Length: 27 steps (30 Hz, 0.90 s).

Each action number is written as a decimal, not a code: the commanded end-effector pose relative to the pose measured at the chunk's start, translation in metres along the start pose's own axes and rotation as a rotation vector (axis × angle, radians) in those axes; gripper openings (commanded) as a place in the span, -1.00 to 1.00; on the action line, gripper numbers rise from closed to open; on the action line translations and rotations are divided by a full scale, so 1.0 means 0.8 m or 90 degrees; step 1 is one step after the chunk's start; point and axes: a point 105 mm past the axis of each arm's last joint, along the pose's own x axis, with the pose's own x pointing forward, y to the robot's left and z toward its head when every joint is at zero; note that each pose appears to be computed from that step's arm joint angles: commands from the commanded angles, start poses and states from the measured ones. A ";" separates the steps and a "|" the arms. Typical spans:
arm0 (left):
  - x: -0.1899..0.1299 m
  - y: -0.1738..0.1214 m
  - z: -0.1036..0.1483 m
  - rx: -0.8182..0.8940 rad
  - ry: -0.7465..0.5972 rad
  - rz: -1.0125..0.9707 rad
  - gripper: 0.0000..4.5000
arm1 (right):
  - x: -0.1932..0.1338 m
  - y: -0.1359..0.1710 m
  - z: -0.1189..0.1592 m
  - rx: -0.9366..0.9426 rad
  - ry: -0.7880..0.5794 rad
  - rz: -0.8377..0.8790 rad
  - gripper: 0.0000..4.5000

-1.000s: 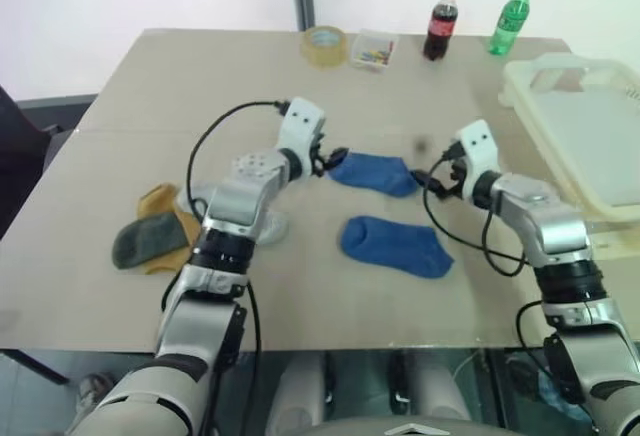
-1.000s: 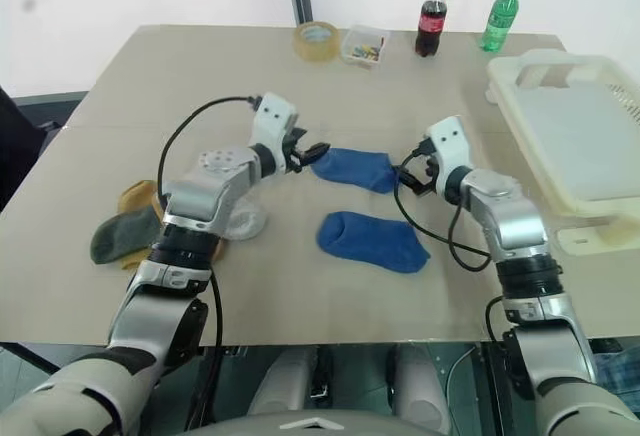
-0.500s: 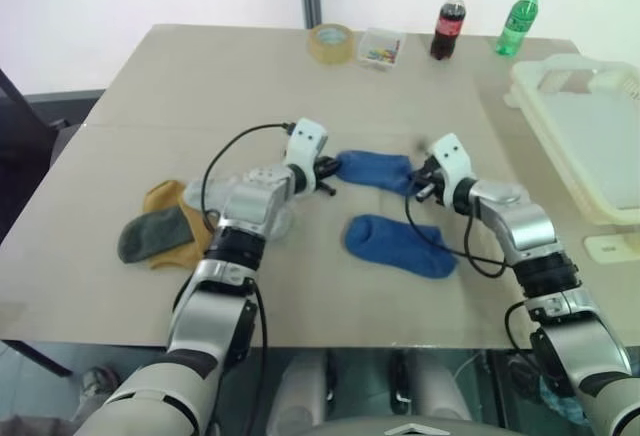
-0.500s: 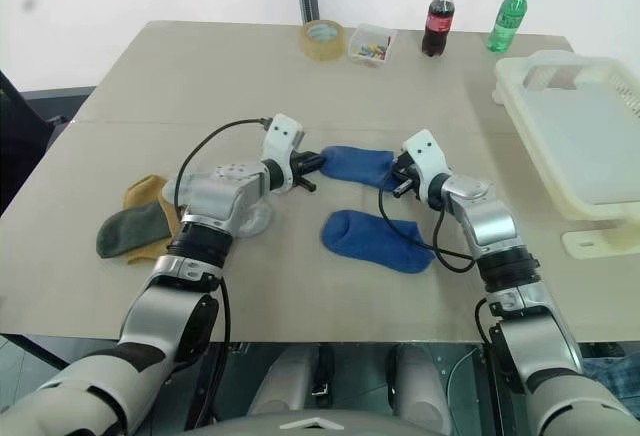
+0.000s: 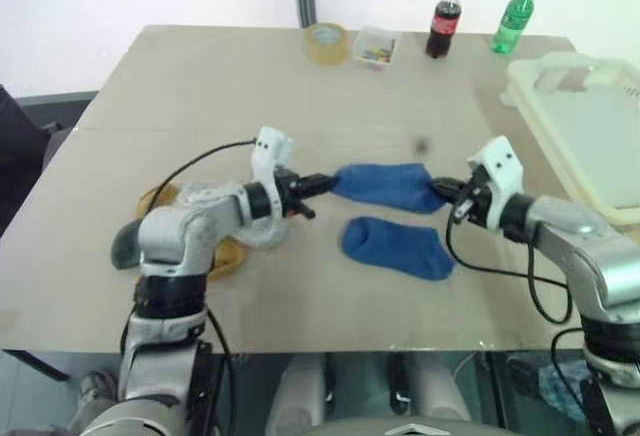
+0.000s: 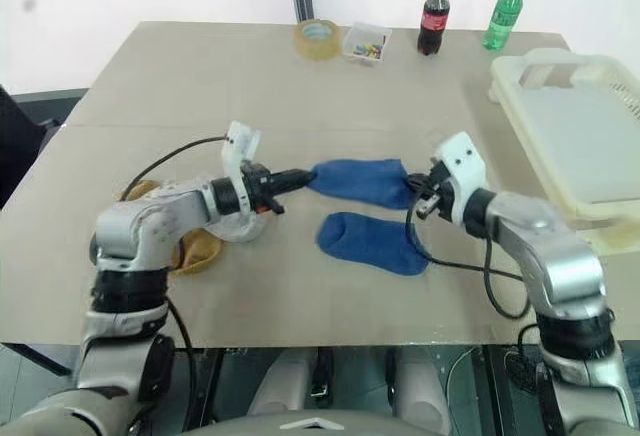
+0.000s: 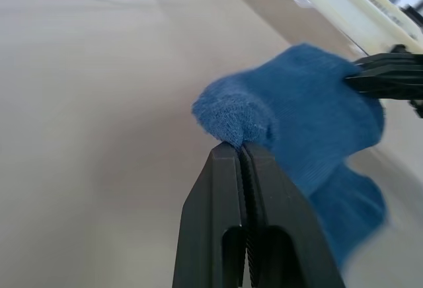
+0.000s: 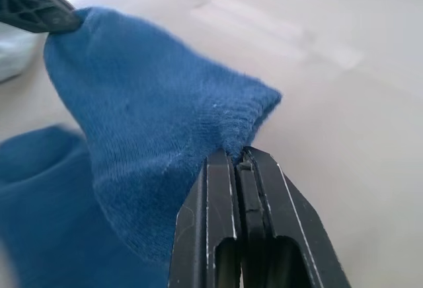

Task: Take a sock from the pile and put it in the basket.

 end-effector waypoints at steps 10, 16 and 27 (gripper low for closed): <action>-0.005 -0.033 -0.021 0.038 0.075 -0.048 -0.98 | -0.040 0.033 -0.014 0.024 0.031 -0.047 -1.00; 0.000 -0.018 -0.042 0.055 0.117 -0.022 -0.86 | -0.045 0.035 -0.032 0.038 0.058 -0.055 -1.00; -0.003 -0.005 -0.040 0.072 0.103 0.005 0.75 | -0.052 0.032 -0.048 -0.017 0.080 -0.053 0.26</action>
